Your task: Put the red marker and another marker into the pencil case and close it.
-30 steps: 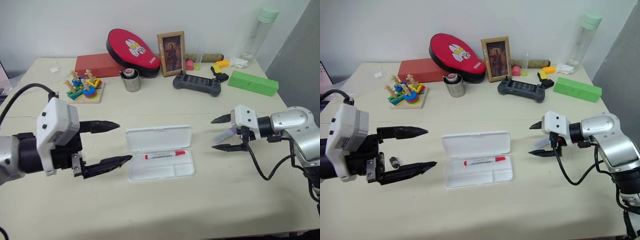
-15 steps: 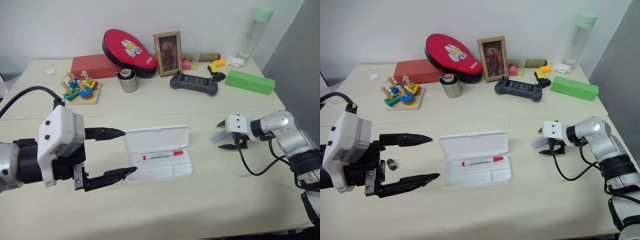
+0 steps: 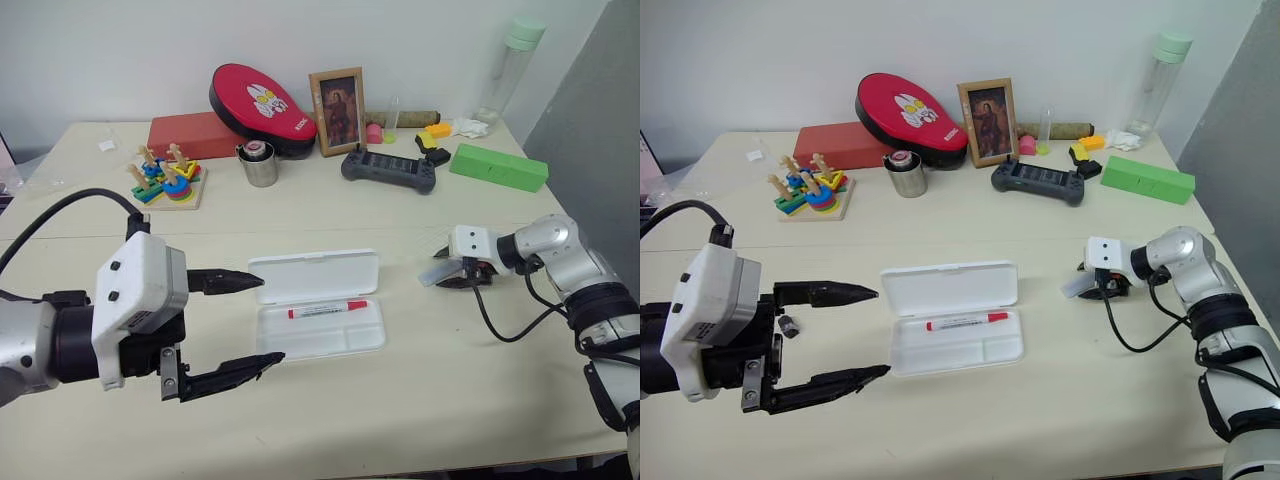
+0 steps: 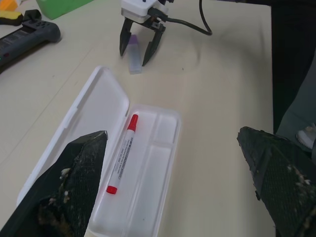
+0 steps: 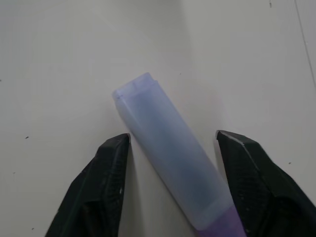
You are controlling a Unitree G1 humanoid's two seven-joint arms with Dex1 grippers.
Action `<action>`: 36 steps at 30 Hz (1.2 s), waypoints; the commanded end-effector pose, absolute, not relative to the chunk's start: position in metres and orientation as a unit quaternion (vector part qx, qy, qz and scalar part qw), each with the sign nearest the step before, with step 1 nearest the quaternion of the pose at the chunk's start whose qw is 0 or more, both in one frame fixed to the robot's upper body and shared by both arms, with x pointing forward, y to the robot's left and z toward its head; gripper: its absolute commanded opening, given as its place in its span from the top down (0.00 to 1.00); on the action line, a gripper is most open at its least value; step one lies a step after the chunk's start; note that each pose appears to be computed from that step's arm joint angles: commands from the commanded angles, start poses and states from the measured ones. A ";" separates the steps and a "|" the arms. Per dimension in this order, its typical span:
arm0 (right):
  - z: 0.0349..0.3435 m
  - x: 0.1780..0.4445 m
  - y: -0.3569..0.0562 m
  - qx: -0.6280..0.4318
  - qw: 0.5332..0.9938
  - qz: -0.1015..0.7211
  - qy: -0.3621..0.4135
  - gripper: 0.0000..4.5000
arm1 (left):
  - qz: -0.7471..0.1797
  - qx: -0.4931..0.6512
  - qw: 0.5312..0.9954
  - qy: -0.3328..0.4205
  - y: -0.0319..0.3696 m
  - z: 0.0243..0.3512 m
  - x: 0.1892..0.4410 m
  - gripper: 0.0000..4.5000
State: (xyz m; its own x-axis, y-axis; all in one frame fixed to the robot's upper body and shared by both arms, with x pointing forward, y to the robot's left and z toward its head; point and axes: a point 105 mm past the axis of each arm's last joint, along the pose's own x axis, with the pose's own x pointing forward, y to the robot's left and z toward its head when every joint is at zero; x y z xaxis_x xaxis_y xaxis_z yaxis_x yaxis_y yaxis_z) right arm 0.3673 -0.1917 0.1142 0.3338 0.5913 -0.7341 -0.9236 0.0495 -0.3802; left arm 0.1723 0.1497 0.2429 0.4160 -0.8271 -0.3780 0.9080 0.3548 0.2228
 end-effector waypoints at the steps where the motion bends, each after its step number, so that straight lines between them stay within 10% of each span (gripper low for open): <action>1: 0.111 0.365 -0.196 -0.403 0.701 0.546 0.218 0.59 | -0.531 0.209 0.816 0.090 0.147 0.247 0.173 0.00; 9: 0.109 0.364 -0.194 -0.393 0.701 0.553 0.220 0.90 | -0.525 0.210 0.820 0.085 0.148 0.249 0.176 0.00; 36: 0.133 0.364 -0.178 -0.404 0.699 0.567 0.161 0.90 | -0.516 0.210 0.827 0.078 0.148 0.249 0.183 0.00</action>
